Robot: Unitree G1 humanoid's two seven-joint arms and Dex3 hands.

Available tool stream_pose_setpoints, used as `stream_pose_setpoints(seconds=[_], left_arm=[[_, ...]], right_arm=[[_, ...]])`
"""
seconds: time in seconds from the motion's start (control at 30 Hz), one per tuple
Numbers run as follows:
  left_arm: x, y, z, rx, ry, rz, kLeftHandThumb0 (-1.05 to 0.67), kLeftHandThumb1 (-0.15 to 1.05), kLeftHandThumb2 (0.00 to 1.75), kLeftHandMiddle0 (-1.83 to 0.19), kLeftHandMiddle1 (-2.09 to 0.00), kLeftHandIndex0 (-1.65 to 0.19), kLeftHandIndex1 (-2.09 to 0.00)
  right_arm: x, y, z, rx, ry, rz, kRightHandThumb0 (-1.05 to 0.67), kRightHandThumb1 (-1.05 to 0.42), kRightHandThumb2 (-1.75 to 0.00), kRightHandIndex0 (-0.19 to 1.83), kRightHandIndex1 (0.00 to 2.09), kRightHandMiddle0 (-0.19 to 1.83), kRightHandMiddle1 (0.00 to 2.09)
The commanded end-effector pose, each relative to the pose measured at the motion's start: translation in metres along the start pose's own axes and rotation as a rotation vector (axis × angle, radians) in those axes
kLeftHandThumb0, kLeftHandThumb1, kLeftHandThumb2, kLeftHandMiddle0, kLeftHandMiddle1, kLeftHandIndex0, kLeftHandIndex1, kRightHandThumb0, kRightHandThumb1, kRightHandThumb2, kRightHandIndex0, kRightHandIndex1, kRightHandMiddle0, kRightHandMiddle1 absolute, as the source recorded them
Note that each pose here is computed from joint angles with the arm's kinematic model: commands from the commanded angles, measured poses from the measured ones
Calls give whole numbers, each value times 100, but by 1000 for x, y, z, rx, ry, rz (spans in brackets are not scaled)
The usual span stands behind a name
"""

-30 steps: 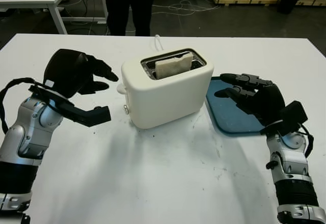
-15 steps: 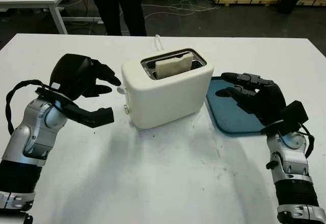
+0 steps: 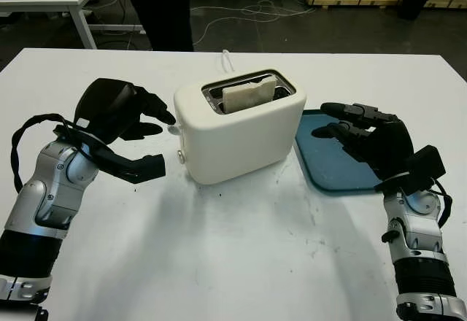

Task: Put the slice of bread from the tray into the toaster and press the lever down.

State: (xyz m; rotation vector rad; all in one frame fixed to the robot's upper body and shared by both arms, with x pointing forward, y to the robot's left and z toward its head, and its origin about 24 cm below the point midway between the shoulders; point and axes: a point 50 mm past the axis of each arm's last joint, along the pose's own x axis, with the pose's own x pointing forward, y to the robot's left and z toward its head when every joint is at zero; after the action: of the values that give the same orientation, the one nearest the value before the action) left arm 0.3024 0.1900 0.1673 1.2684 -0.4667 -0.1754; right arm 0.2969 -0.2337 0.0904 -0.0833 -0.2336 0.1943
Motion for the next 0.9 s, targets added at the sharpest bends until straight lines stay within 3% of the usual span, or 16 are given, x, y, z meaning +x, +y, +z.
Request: stream_pose_setpoints(seconds=[0.0, 0.87], left_arm=[[2, -2, 4, -24, -5, -10, -20, 76, 1, -103, -118, -130, 0], [2, -12, 4, -37, 12, -58, -19, 78, 0, -99, -125, -129, 0]], right_arm=[[0, 0, 1, 27, -23, -8, -44, -92, -14, 97, 52, 104, 1], [-2, -1, 0, 26, -28, 1, -43, -92, -13, 98, 46, 103, 0]])
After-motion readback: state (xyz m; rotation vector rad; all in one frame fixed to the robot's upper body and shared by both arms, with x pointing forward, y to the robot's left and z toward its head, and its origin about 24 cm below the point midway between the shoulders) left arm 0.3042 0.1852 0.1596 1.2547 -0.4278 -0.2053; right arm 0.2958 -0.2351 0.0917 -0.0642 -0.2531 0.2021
